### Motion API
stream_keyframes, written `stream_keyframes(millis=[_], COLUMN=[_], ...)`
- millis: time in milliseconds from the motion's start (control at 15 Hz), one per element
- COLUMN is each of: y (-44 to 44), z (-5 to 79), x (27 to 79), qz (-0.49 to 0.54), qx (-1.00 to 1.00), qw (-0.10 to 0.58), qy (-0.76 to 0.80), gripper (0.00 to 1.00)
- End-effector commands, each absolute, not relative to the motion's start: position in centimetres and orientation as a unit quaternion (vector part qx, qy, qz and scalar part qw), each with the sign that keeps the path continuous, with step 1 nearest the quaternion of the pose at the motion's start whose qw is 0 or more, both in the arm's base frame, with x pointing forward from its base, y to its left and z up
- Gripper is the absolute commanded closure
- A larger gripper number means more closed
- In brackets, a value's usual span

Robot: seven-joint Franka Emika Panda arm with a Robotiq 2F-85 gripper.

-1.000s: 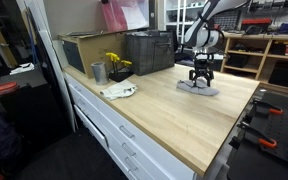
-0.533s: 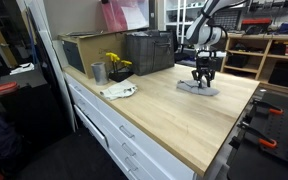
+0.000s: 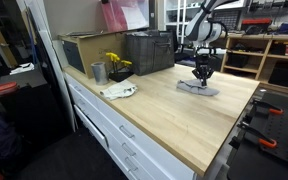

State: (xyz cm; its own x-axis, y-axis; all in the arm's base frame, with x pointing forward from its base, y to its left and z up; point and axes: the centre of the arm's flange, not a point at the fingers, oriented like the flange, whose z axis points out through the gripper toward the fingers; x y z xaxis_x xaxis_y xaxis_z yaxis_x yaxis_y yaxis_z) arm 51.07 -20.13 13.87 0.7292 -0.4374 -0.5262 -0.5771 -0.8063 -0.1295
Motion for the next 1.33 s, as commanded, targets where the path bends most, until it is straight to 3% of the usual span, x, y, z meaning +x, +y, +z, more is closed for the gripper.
stream_keyframes(millis=[0,267,800,1267], y=[-19.1,-21.3,-28.6,-30.1], z=[15.6,18.4,29.9,32.2], x=[50.2,51.3,55.6,57.2], qz=[0.248,0.206,0.017,-0.084], qx=[-0.916,-0.916,-0.922,-0.879], qw=[0.136,0.124,-0.012,-0.171], qy=[0.285,0.322,0.386,0.438], gripper=[1.0,0.99,0.99,0.99])
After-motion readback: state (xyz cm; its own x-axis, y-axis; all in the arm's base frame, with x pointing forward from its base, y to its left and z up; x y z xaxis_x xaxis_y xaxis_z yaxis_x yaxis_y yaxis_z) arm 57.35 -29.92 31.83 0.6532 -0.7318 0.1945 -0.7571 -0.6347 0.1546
